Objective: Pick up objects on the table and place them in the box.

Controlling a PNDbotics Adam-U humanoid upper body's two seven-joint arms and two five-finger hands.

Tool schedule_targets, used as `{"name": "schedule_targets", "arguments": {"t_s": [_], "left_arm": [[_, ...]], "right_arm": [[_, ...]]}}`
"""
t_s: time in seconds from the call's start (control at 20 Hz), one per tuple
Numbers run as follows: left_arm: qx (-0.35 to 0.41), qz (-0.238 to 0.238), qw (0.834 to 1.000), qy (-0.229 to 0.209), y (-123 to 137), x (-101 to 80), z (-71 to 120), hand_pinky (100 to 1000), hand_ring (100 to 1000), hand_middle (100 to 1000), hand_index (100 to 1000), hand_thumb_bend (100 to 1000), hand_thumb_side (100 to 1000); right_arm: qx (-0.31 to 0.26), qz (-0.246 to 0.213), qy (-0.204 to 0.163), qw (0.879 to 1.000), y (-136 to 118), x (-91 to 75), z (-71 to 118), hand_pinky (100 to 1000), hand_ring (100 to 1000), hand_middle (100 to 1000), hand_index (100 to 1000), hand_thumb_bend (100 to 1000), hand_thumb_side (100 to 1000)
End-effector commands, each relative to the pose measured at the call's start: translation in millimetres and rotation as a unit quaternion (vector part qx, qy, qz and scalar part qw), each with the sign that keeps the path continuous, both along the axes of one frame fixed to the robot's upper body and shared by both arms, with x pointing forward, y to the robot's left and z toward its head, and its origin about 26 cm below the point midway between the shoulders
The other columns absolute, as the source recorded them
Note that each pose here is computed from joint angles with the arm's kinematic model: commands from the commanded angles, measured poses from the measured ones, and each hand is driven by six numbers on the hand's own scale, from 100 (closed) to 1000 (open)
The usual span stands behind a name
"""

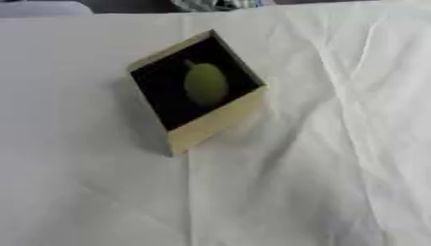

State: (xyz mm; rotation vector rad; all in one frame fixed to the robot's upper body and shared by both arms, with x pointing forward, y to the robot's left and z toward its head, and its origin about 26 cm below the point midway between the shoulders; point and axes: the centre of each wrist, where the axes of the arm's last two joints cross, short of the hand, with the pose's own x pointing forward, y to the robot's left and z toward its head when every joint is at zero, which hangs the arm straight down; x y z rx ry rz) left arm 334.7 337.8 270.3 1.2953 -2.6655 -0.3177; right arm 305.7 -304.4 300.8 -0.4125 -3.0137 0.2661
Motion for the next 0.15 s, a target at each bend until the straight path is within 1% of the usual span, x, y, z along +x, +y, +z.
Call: {"name": "schedule_targets", "arguments": {"t_s": [0.05,0.1,0.15], "left_arm": [[-0.020,-0.031,0.998,-0.059,-5.7,-18.6,10.2,685,660,573,757,315,246],[-0.027,-0.041,0.996,-0.068,-9.2,-23.0,10.2,685,660,573,757,315,246],[-0.035,-0.049,0.995,-0.077,-12.6,-27.4,10.9,694,669,582,769,343,195]], "right_arm": [[-0.006,-0.002,-0.018,1.000,-0.4,-5.5,8.5,835,828,645,745,100,351],[-0.006,-0.002,-0.018,1.000,-0.3,-5.5,8.5,835,828,645,745,100,351],[-0.005,-0.001,-0.018,1.000,-0.2,-5.4,8.3,837,833,646,746,100,361]]}}
